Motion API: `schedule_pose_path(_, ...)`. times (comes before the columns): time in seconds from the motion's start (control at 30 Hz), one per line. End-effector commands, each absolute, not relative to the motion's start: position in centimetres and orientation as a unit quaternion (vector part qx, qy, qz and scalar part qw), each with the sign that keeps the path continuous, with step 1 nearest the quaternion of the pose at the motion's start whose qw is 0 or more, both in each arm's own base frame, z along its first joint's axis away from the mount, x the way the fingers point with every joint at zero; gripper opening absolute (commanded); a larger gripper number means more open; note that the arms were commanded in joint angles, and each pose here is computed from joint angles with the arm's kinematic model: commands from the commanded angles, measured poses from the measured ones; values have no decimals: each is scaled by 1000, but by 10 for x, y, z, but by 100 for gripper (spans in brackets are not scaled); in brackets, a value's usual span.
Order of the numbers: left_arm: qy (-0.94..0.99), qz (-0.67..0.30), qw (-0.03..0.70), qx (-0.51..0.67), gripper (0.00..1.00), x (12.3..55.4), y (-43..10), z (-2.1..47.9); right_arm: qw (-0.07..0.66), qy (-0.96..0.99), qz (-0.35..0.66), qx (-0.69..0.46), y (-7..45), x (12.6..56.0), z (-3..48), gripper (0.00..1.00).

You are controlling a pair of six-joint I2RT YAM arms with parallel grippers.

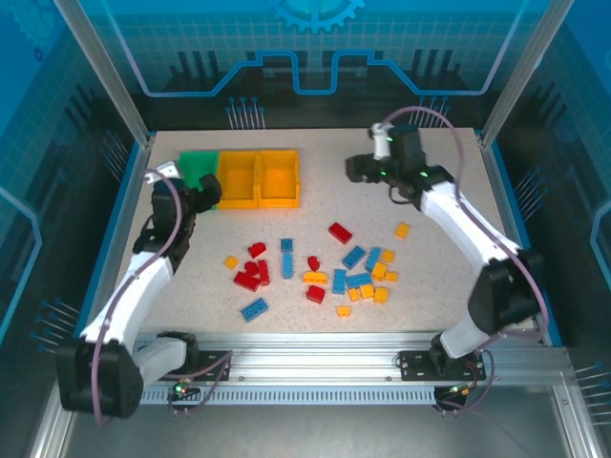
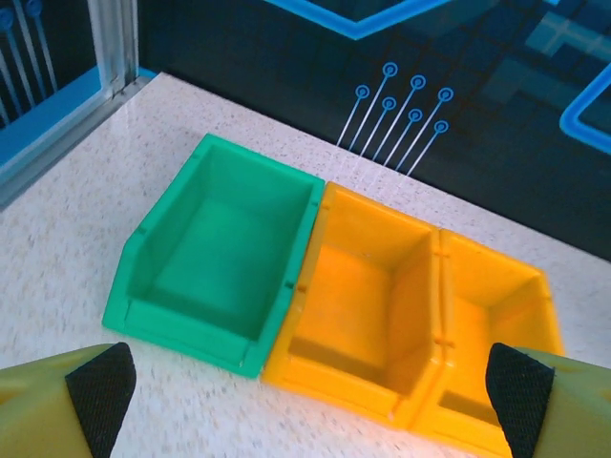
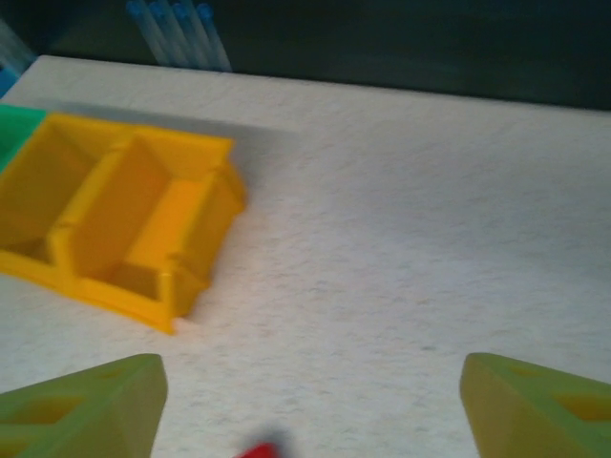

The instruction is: Sort the legos into containers by color

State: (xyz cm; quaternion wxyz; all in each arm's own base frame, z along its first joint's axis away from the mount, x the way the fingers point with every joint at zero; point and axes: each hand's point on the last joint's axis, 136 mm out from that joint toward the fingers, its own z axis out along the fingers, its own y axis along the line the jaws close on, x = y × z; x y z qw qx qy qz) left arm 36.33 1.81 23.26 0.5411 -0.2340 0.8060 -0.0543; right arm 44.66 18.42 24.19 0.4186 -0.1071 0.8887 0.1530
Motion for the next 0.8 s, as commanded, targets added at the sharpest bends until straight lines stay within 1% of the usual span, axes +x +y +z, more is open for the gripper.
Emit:
schedule_pose_path(0.0,855,-44,422,-297,99,314,17,173,258,950,146,-101,214,417,178,75)
schedule_pose_path(0.17,858,-47,403,-315,99,290,17,156,224,958,140,-113,264,426,148,74)
schedule_pose_path(0.3,861,-53,390,-321,99,277,15,147,207,962,137,-116,291,432,125,74)
schedule_pose_path(0.53,865,-61,378,-323,99,263,12,137,202,962,150,-104,320,447,104,74)
schedule_pose_path(0.77,875,-56,350,-329,99,251,12,122,208,962,150,-94,339,478,78,73)
